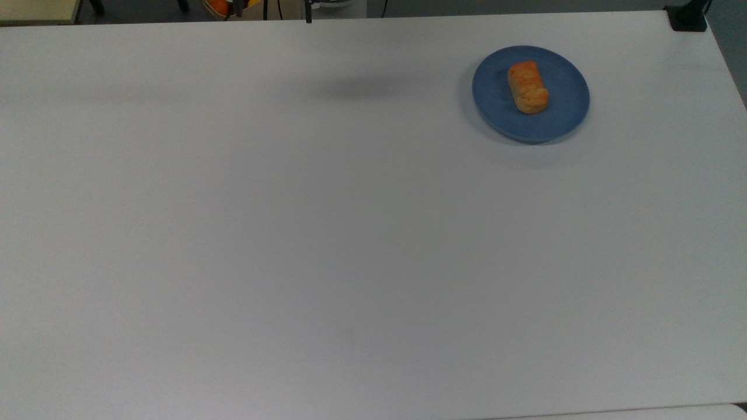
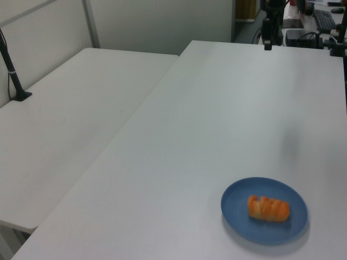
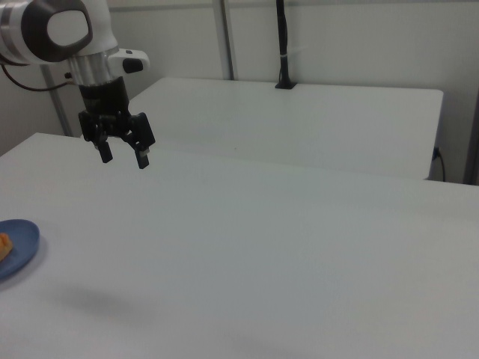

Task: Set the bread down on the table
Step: 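Move the open gripper across the table toward the blue plate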

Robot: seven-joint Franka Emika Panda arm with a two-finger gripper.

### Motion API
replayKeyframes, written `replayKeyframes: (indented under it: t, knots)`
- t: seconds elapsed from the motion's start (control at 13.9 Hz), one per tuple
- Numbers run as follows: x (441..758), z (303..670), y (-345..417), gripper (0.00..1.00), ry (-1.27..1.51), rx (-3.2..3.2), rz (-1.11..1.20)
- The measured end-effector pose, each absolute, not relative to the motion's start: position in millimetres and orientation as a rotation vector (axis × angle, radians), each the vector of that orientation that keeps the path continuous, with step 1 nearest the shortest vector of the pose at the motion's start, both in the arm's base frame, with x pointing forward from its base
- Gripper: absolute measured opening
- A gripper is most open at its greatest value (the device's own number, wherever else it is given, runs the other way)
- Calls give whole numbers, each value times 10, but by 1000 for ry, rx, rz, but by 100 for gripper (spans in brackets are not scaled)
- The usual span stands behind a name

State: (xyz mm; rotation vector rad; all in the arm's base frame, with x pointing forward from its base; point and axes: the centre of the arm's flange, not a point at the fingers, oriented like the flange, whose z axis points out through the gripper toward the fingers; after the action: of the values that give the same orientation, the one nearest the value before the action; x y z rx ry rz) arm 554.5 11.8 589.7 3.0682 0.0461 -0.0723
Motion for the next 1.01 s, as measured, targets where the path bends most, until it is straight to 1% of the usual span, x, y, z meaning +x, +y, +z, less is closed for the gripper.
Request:
replayKeyframes:
  t: [0.65,0.86,1.01]
  knots:
    - [5546,5889,194,100,60,3089,-75]
    - [5567,5877,438,100,111,3134,-51]
    - [5575,5867,764,100,192,3154,-21]
